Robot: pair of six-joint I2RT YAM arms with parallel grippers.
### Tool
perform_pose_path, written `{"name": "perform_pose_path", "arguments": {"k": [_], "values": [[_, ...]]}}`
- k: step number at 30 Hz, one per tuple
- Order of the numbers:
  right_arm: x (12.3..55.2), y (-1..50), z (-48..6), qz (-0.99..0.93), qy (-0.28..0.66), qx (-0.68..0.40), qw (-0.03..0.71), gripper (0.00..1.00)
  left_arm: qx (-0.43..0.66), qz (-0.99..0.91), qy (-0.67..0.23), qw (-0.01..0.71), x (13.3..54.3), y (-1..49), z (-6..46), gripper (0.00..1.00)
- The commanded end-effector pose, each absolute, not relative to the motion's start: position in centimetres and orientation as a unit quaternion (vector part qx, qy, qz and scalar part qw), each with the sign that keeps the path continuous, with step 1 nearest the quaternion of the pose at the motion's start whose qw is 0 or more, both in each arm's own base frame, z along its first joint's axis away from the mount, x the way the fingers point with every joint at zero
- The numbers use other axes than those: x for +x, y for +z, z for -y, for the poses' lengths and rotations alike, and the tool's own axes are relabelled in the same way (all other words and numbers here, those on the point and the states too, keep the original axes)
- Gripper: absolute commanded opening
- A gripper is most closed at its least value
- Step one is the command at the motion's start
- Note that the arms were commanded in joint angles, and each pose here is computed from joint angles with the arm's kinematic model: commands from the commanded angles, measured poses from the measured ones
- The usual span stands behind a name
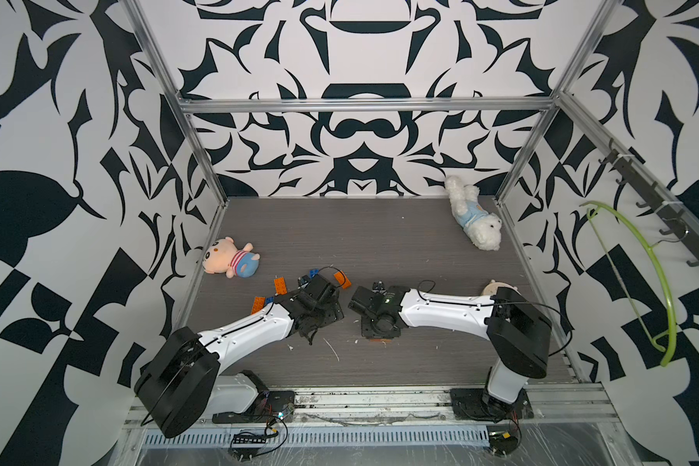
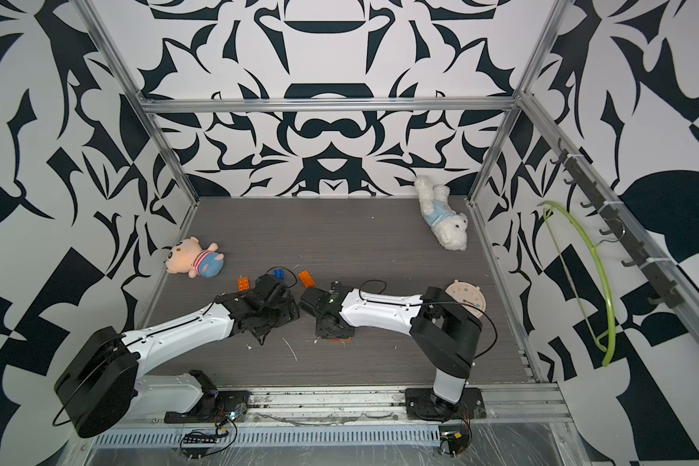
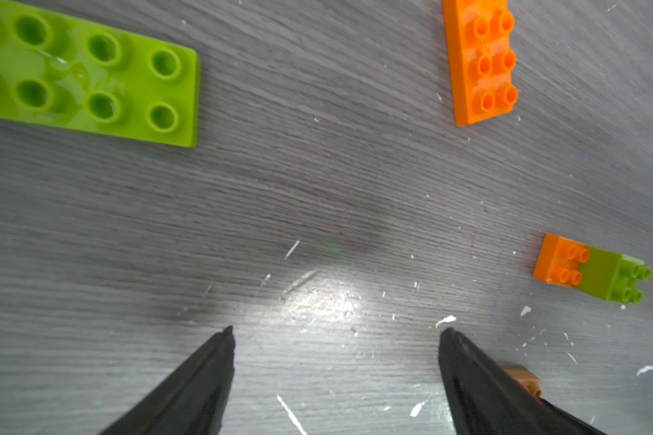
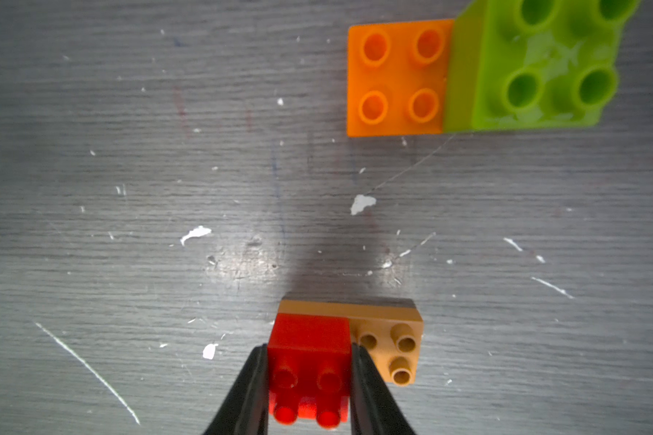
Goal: Assemble the number 5 with lego
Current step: Assemble the lego brick with the lego brick.
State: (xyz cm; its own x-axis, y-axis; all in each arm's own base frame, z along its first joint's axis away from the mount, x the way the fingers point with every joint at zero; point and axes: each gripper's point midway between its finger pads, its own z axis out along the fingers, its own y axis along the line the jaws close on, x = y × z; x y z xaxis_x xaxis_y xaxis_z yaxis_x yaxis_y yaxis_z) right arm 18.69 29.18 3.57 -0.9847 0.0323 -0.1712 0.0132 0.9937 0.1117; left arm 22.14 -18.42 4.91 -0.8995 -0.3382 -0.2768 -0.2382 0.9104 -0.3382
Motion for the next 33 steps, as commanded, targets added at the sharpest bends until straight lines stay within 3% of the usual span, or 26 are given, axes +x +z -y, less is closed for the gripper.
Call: {"name": "perform_pose_path", "arguments": {"k": [1, 26, 33], "values": [[16.4, -0.4, -26.1, -0.999, -0.013, 0.002, 0.039, 0.28, -0.156, -0.962, -0.138, 0.175, 22.2, 5.6, 17.9, 0.92], [17.1, -0.6, -25.9, -0.999, -0.017, -0.007, 0.042, 0.28, -0.159, -0.956, -0.151, 0.193, 22.9, 6.9, 18.2, 0.92], [19.4, 2.4, -25.9, -0.996, -0.006, -0.01, 0.083, 0.28, -0.157, -0.953, -0.151, 0.211, 23.3, 8.1, 18.0, 0.92]]}}
